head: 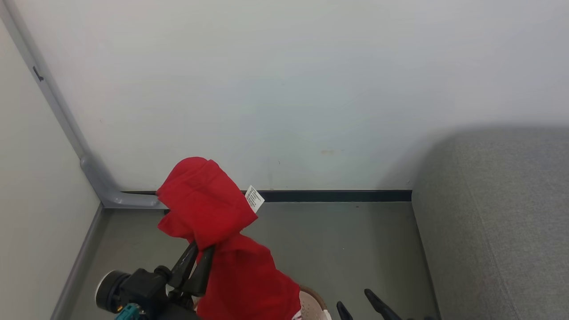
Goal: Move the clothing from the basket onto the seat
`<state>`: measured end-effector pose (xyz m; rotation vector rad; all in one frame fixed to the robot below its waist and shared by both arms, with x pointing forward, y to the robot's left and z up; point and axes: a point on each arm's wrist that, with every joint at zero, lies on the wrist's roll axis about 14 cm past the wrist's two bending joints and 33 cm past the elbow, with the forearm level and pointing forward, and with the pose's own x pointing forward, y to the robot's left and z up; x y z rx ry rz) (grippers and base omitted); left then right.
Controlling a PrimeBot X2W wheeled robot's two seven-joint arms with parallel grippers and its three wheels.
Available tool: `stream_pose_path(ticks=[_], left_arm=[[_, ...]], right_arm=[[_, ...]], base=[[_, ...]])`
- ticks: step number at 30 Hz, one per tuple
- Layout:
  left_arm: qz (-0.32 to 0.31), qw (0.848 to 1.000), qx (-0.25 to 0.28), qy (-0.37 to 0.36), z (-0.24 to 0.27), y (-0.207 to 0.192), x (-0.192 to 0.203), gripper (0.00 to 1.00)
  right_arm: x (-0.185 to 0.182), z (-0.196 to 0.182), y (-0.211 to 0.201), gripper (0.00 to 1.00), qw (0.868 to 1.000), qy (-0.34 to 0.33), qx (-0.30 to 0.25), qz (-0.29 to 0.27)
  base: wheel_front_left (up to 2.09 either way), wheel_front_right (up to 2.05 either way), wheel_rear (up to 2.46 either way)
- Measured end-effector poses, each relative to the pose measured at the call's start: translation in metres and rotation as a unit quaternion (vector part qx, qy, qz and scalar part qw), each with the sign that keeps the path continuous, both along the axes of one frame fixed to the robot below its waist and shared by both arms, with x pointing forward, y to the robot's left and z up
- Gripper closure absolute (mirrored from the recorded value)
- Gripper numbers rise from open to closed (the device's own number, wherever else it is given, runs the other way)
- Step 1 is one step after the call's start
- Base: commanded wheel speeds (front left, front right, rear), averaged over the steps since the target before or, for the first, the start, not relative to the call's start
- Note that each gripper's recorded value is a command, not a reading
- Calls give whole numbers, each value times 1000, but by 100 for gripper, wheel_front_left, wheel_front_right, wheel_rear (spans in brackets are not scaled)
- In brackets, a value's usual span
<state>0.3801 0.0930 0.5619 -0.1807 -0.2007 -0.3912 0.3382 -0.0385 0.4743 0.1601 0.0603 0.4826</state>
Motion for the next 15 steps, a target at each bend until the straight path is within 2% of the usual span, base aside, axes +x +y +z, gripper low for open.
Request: stream_pose_path(ticks=[6, 8, 15], left_arm=[[-13, 1000, 11, -16, 9, -6, 3, 100], [-28, 999, 20, -27, 14, -14, 3, 100], [-50, 998, 26, -41, 22, -29, 5, 100]], right_arm=[[0, 8, 24, 0, 998, -20, -18, 53], [0, 16, 39, 0, 995, -39, -30, 86], [6, 28, 62, 0, 987, -69, -53, 135]], base=[[0, 0, 0], [0, 0, 0], [0, 0, 0]])
